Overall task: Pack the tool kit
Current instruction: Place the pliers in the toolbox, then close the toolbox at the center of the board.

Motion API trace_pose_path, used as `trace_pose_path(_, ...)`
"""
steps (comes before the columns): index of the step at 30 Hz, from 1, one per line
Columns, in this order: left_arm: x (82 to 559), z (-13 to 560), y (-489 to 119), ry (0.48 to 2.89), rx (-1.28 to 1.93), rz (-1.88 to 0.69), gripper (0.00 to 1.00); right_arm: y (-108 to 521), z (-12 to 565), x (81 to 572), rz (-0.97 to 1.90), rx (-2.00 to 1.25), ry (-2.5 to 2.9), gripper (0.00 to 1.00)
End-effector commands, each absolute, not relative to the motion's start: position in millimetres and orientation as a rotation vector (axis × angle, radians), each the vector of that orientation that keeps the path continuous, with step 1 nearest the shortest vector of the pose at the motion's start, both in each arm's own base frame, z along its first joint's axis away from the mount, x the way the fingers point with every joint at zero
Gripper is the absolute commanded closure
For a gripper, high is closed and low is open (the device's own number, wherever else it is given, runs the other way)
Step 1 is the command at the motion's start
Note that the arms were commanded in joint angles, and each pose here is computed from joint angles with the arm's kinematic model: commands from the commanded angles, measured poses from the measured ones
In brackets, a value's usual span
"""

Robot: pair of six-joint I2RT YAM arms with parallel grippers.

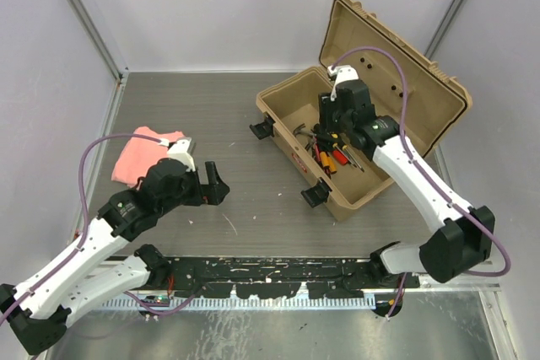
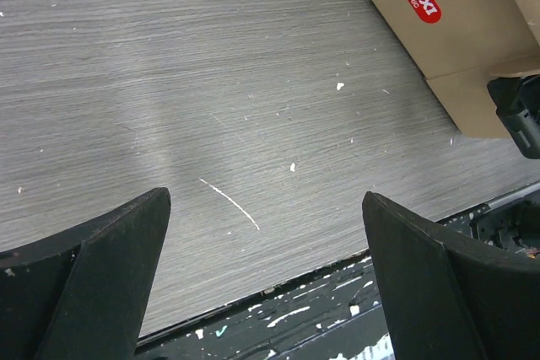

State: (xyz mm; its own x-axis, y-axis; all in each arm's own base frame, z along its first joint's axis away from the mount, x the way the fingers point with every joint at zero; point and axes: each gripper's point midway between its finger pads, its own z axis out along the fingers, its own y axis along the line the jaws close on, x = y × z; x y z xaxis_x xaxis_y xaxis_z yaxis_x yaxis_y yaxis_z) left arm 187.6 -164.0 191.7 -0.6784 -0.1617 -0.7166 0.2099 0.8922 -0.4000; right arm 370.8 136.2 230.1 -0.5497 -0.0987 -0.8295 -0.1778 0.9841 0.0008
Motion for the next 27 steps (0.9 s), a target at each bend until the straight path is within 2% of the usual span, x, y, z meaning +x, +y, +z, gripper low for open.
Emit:
trace_pose_path(1,192,206,-176,2.18,0.027,-0.671,0.02,149,281,363,0.26,-0.142,2.019,0.48)
trace_pose_path(7,192,206,-181,2.177,0.025,-0.7,0.02,138,362,351,0.264,-0.177,1.745,0.45)
trace_pose_path(14,193,207,-187,2.174,0.027,-0.732,0.02,82,454,363,-0.061,-0.053,1.523,0.39)
trace_pose_path(21,191,210,-189,2.179,0.044,-0.748,0.02,66,488,377,-0.201,-0.052,1.527,0.37)
trace_pose_path(27,189,207,-191,2.186,0.052,-0.756,0.02,32,512,389,-0.244,-0.014,1.574,0.31)
